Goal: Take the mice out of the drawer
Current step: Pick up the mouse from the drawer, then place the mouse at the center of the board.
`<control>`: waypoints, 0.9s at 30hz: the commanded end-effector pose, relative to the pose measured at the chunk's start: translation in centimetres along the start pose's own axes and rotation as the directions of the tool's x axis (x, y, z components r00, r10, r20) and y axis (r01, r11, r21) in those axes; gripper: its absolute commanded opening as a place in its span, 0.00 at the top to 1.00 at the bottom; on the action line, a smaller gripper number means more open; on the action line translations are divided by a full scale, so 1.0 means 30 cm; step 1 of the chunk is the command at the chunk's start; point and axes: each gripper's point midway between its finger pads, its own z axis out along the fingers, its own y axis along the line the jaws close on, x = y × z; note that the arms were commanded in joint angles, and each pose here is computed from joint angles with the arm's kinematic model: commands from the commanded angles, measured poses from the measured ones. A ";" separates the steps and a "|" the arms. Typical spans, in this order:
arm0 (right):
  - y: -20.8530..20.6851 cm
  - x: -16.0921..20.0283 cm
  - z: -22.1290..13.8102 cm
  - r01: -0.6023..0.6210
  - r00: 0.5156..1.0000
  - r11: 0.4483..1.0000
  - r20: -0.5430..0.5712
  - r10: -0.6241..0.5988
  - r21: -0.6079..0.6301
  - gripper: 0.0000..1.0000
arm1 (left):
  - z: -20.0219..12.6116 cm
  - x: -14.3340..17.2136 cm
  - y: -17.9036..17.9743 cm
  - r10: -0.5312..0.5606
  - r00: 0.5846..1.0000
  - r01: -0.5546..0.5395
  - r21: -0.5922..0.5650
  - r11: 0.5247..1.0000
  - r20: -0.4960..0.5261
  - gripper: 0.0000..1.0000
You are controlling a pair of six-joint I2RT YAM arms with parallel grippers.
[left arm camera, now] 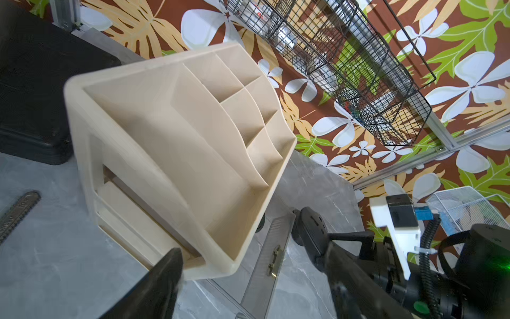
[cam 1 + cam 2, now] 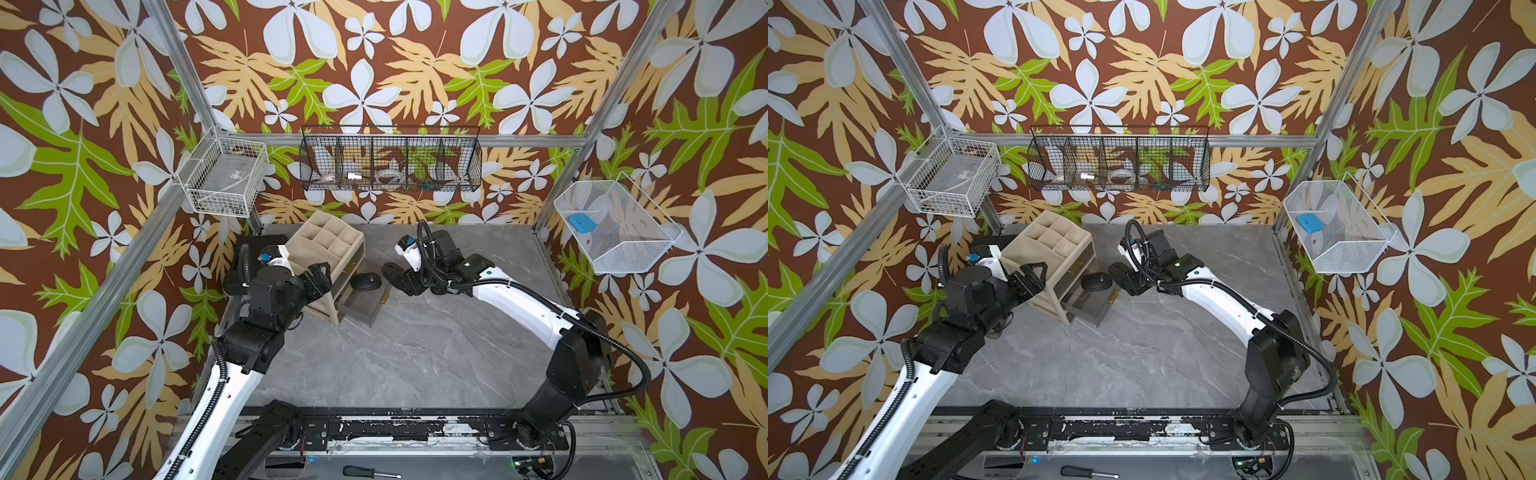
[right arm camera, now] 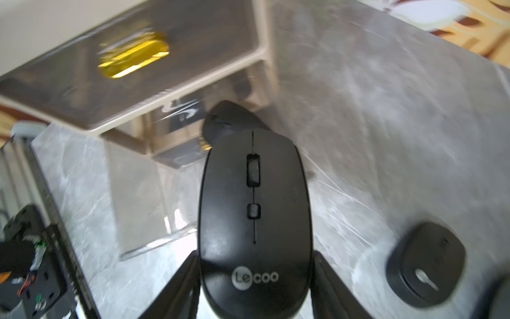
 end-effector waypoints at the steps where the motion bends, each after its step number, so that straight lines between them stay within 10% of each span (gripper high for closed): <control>1: -0.097 0.011 -0.015 -0.148 0.989 0.984 0.047 0.144 0.095 0.48 | 0.008 0.023 -0.021 0.019 0.999 -0.018 0.035 0.999 -0.040 0.17; 27: -0.402 0.184 0.340 -0.436 0.898 0.820 0.120 0.423 0.371 0.45 | 0.063 0.052 -0.029 -0.002 0.999 0.005 0.058 0.998 -0.050 0.18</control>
